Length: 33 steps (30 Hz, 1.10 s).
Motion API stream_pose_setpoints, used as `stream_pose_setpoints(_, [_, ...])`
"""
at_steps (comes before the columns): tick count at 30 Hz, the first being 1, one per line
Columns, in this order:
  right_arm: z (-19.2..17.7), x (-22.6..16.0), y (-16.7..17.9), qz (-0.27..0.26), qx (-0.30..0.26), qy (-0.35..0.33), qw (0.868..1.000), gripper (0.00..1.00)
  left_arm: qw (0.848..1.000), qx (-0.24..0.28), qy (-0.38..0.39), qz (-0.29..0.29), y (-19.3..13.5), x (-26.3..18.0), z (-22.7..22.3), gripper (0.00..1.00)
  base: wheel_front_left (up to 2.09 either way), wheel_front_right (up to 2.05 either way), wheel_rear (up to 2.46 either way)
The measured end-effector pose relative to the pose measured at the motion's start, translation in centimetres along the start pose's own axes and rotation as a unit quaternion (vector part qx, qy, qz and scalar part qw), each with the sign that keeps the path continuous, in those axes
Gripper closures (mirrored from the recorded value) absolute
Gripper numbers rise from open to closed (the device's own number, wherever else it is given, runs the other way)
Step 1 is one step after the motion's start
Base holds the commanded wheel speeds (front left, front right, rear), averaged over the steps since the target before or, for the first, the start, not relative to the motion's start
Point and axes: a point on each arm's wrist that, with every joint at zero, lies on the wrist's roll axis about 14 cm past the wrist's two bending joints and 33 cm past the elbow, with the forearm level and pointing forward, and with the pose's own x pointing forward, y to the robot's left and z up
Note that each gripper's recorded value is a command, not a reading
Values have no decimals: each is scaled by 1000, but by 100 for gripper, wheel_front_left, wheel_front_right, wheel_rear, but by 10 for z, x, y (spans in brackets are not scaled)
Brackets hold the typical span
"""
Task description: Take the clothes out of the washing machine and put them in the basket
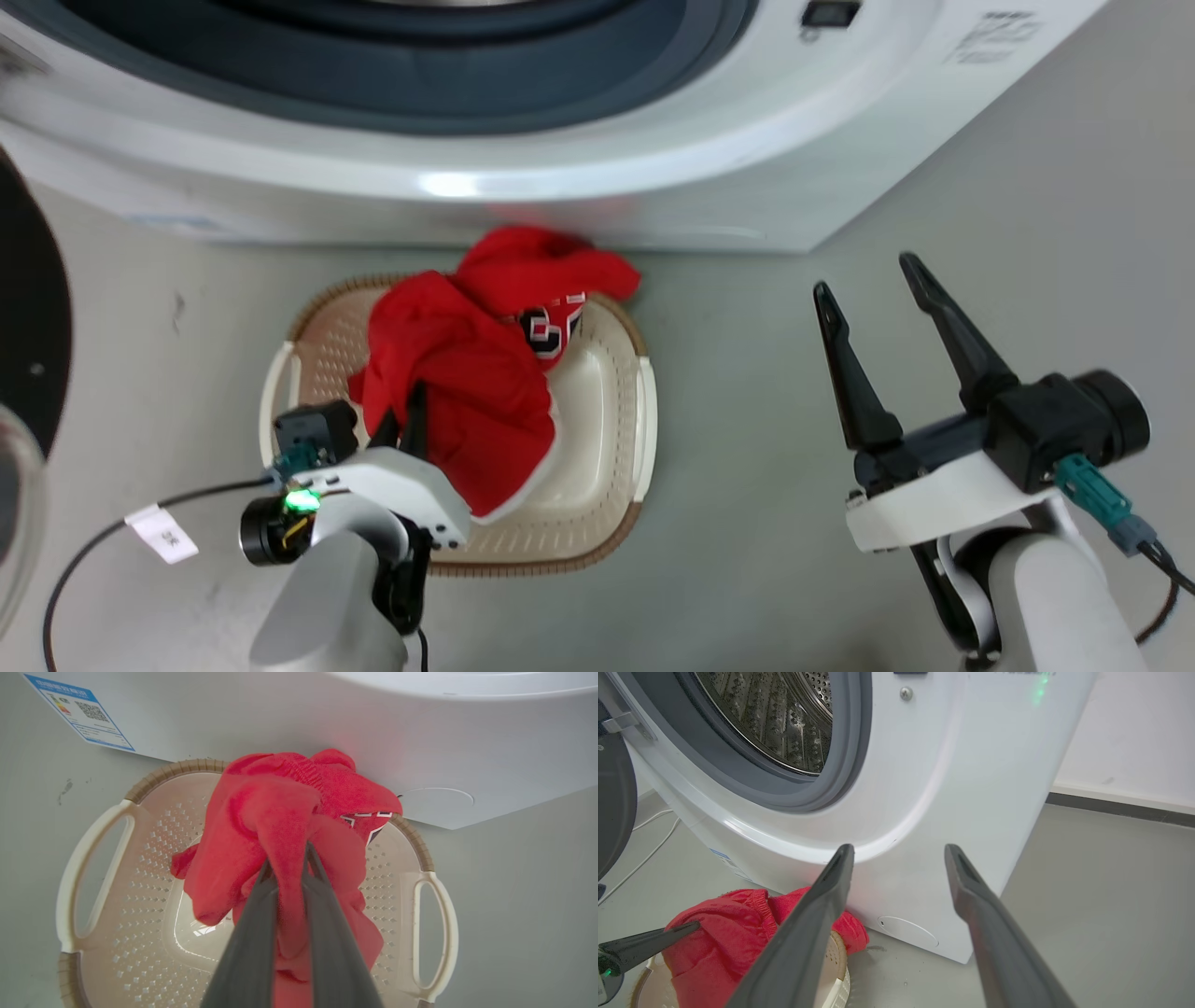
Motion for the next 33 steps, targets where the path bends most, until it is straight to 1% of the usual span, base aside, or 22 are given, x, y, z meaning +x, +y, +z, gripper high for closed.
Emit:
stream_pose_setpoints(4, [-24,15,0,7,7,19,1000,0,999,-10,41,27,17,19,-26,100,0,0,0])
stream_pose_setpoints(11, [-69,23,-6,4,21,62,998,0,991,-33,109,68,39,37,-74,100,0,0,0])
stream_pose_setpoints(12, [-75,23,-7,3,22,68,997,0,990,-36,116,70,40,39,-79,88,0,0,0])
stream_pose_setpoints(13, [-79,23,-8,1,23,73,997,0,989,-38,121,72,40,41,-83,67,0,0,0])
stream_pose_setpoints(14, [-82,23,-9,0,23,75,997,0,989,-39,124,74,41,42,-85,0,0,0,0])
stream_pose_setpoints(17, [-84,22,-11,-2,21,78,997,0,989,-41,120,76,42,45,-81,0,0,0,0])
stream_pose_setpoints(21, [-72,19,-12,-5,17,65,998,0,992,-37,99,73,42,39,-63,0,0,0,0])
stream_pose_setpoints(27, [-45,0,-11,-13,12,44,999,0,997,-21,45,62,39,11,-25,0,0,0,0])
stream_pose_setpoints(33, [-7,-29,-10,-26,2,11,1000,0,999,-11,-24,45,32,-28,16,0,0,0,0])
